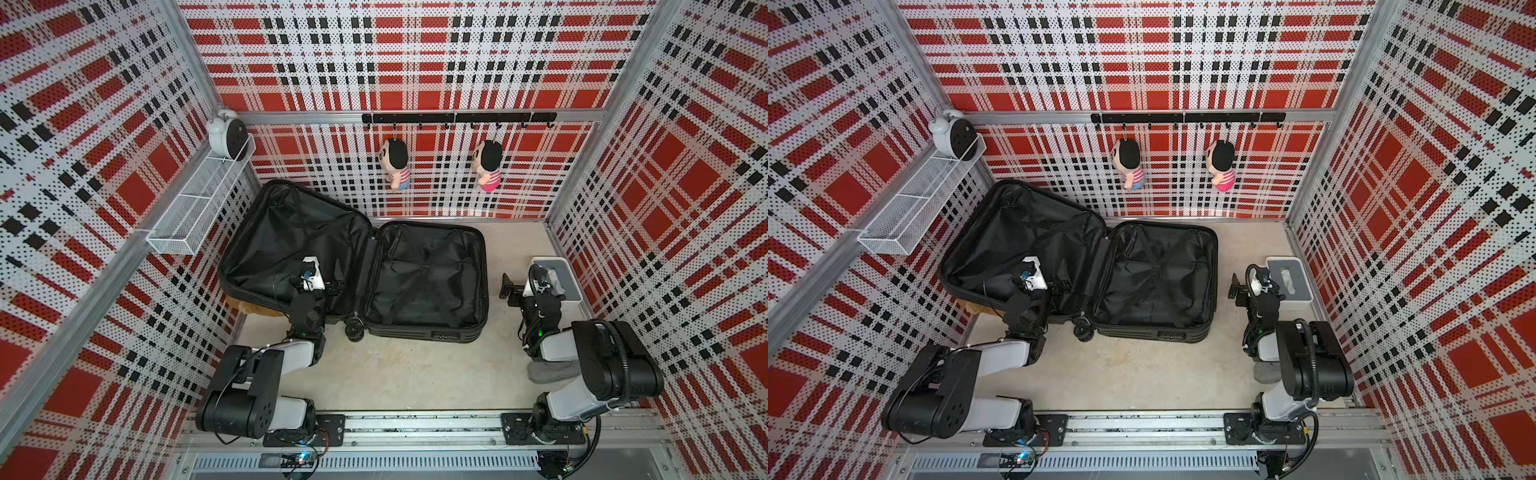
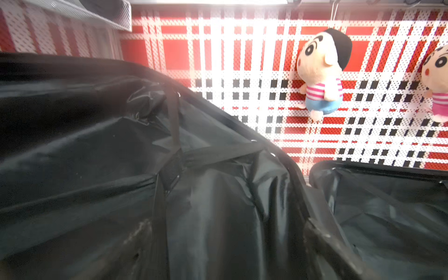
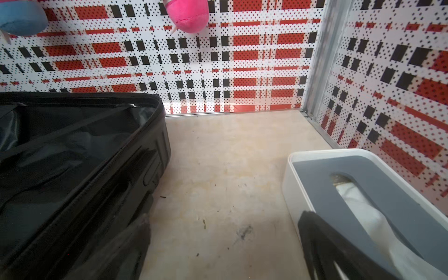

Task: Open the suitcase zippers
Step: Reset both arms

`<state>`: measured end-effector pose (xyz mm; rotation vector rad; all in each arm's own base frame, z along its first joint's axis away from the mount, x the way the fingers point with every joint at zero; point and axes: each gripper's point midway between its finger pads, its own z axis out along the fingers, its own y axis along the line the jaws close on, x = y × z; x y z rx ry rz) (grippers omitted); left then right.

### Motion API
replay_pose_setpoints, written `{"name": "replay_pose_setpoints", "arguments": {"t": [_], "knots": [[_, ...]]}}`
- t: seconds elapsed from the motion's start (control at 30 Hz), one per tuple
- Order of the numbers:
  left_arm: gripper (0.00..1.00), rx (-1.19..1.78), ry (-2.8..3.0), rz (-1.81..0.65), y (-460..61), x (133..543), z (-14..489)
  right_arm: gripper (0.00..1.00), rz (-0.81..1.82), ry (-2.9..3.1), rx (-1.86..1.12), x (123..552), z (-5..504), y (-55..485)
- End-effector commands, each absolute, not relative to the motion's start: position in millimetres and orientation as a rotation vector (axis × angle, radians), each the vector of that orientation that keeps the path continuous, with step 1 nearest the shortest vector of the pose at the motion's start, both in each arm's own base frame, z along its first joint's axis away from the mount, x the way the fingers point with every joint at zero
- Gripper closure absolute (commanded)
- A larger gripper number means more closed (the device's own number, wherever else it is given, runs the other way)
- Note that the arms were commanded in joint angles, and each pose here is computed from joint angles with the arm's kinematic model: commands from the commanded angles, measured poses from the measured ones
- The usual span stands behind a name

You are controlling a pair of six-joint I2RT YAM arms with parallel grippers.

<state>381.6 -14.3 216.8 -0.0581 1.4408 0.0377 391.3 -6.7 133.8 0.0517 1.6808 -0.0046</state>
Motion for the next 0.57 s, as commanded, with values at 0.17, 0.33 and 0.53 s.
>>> {"name": "replay_pose_setpoints", "arguments": {"t": [0.17, 0.33, 0.53], "knots": [[0.02, -0.085, 1.583, 0.103, 0.7, 375.4, 170.0, 0.00, -0.013, 1.701, 0.004, 392.9, 129.1, -0.8], [0.02, -0.080, 1.583, 0.100, -0.2, 376.1, 170.2, 0.00, -0.013, 1.701, 0.003, 392.8, 128.9, -0.8], [0.02, -0.079, 1.584, 0.098, -0.6, 376.6, 170.0, 0.00, -0.019, 1.704, 0.002, 393.2, 128.5, 0.0]]}}
